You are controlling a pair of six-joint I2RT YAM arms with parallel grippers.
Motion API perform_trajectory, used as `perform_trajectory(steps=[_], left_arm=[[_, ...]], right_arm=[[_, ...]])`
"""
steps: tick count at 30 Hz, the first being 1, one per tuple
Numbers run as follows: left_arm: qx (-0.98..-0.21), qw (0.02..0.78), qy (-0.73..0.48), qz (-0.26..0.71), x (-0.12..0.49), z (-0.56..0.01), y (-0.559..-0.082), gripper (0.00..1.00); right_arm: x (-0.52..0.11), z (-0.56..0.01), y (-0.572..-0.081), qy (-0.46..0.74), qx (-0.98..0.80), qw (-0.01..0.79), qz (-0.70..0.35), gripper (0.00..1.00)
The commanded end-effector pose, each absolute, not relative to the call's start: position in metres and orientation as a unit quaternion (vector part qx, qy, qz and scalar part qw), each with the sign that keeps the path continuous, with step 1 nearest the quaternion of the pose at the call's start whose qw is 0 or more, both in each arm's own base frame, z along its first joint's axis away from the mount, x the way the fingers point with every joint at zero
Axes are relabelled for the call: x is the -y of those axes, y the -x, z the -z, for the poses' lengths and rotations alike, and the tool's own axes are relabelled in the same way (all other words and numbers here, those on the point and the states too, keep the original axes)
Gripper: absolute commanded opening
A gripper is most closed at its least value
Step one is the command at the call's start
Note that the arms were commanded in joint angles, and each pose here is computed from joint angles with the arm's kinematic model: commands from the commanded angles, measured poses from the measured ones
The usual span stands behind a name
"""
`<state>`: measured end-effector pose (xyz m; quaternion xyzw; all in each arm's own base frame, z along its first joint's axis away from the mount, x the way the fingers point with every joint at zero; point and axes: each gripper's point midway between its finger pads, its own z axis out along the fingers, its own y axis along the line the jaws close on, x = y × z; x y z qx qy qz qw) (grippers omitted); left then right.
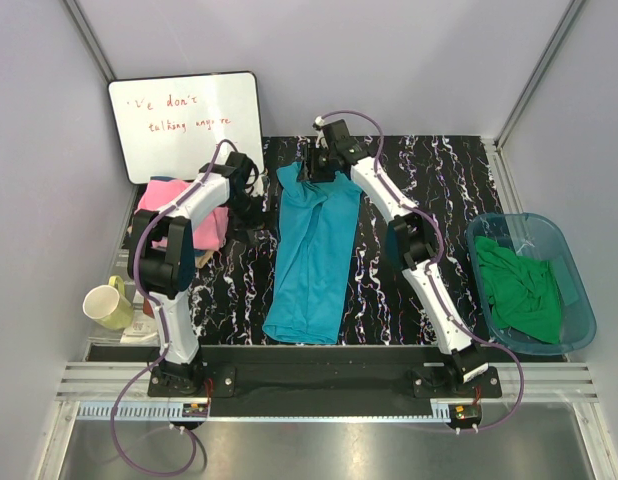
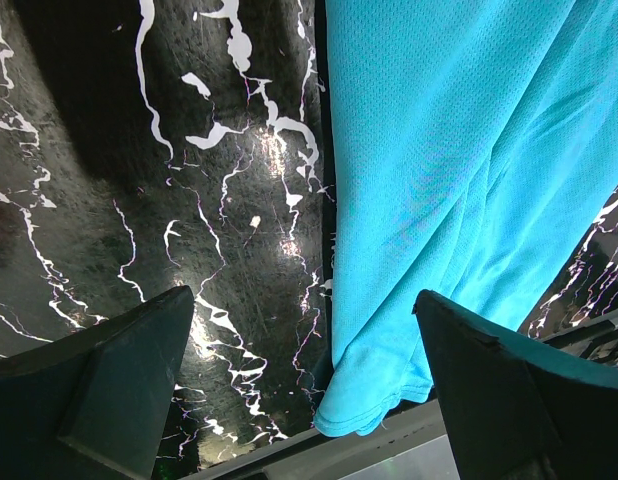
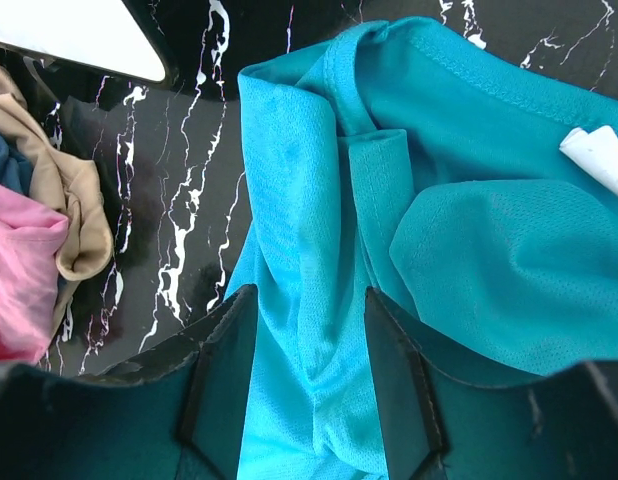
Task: Fold and stack the t-shirts
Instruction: Rotate the tshirt 90 degrees
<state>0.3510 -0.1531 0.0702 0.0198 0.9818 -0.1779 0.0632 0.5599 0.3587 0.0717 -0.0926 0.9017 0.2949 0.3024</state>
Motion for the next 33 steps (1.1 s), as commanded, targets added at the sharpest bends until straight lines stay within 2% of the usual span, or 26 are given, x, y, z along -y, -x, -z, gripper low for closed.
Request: perform_trajectory(steps=[1,13,33], left_arm=[[-0.976,0.089,-0.026,0.194,0.156,-0.091,-0.353,0.99],[-0.978,0.085,-0.028,0.186,0.153,-0.092,-0.35,0.99],[-0.98,0.077,-0.028,0.182,0.153,-0.088,-0.354,0.99]], right_arm=[[-0.375,-0.076,-0.56,0.098,-0.891,0.31,-0.317,0.55],[-0.368,-0.054,-0.565,0.087,-0.899,0.305,-0.302,0.54],[-0.329,-0.061,-0.596,0.052,-0.897,0.335,-0.283,0.55]])
